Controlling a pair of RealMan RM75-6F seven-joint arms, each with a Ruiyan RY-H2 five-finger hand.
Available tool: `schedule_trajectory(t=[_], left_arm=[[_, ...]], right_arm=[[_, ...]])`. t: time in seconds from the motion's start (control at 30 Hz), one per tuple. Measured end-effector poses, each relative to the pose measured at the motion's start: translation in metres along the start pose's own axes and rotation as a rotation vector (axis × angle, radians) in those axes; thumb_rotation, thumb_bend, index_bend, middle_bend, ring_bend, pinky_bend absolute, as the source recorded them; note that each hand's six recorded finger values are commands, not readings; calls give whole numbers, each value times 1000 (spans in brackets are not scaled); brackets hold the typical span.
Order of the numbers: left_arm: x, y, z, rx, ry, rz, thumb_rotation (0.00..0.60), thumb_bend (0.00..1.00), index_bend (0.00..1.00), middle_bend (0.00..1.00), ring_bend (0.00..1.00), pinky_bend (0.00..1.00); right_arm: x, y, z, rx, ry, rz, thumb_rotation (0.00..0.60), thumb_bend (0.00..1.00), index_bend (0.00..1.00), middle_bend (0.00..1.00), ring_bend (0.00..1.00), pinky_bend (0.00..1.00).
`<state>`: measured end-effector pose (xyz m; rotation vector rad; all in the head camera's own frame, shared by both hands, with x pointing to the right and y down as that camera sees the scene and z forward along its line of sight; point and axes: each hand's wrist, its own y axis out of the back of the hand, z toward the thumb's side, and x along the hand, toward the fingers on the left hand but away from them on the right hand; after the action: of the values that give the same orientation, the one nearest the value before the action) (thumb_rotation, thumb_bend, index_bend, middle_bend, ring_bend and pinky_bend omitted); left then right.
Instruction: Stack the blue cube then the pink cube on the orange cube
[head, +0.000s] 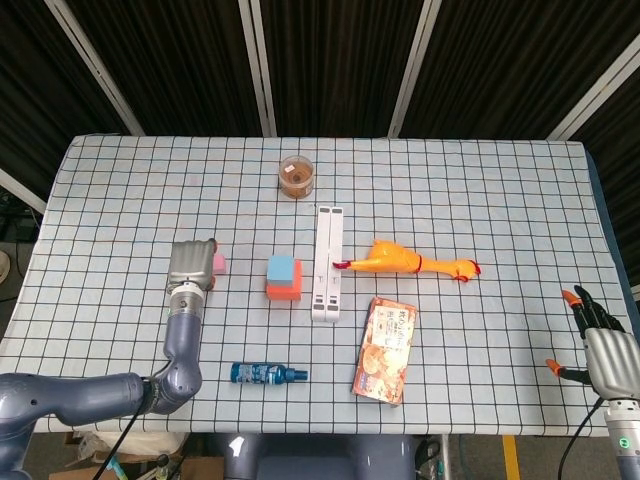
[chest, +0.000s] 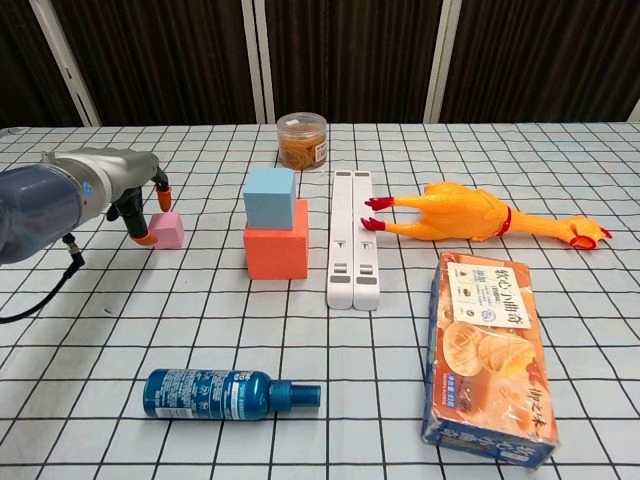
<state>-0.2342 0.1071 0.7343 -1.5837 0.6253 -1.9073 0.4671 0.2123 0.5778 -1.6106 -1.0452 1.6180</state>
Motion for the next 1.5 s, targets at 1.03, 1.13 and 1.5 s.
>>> schedule_trajectory(t=[1.03, 1.13, 1.5], left_arm=[[3, 0, 4, 11, 23, 12, 600, 336, 343, 918, 729, 736], [3, 0, 4, 11, 26, 19, 600, 368, 343, 918, 729, 736], [4, 0, 8, -6, 27, 26, 600, 391, 351, 918, 729, 737]], right_arm=[[-1, -3, 0, -2, 1, 12, 600, 41, 104, 46, 149, 248], [-1, -4, 0, -2, 0, 15, 600, 41, 104, 46, 149, 248], [-2, -5, 0, -7, 0, 22, 600, 41, 104, 46, 149, 248]])
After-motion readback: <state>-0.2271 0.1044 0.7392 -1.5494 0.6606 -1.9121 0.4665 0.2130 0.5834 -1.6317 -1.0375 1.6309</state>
